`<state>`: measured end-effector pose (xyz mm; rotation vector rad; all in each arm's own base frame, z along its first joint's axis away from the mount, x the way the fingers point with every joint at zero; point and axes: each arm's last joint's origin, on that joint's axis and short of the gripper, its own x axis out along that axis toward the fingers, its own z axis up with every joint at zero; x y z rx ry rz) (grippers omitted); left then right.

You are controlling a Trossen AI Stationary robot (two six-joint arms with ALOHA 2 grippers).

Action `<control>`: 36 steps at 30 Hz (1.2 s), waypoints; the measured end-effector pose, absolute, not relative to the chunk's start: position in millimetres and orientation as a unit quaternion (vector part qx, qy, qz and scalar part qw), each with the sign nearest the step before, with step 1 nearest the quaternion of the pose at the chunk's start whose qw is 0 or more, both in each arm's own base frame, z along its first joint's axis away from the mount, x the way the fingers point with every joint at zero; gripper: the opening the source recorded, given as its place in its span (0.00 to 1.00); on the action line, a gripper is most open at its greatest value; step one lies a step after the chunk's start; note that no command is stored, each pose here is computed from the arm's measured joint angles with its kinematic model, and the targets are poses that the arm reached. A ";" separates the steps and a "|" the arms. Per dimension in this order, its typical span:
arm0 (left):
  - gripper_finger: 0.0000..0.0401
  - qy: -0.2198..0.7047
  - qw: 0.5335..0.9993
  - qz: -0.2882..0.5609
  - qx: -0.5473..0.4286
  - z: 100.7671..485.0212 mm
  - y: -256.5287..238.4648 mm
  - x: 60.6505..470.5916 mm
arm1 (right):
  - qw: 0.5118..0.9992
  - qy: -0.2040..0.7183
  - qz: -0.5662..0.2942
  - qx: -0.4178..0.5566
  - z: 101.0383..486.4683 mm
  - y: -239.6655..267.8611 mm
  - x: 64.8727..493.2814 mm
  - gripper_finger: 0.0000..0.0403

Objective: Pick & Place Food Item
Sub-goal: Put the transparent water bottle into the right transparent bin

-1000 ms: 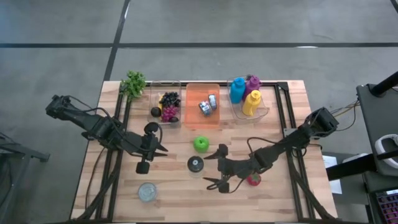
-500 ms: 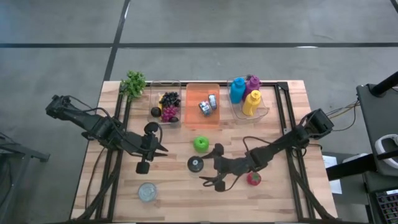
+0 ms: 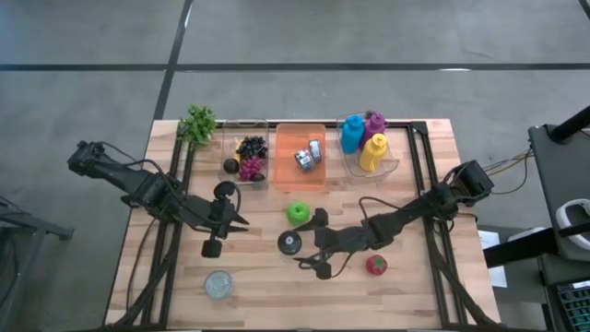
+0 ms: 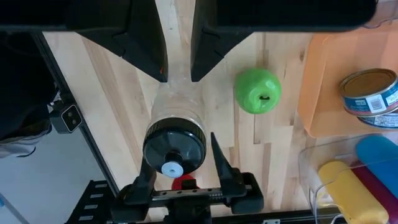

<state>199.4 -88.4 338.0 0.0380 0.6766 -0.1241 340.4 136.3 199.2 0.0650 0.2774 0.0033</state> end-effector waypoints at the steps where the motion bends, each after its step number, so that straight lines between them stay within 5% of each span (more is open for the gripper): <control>1: 0.18 0.332 0.941 -0.061 0.019 338.0 -88.4 199.4 | 0.990 0.138 0.002 0.030 199.3 136.4 340.4 0.95; 36: 0.18 0.332 0.941 -0.061 0.019 338.0 -88.4 199.4 | 0.995 0.099 0.020 0.014 174.4 133.5 358.5 0.95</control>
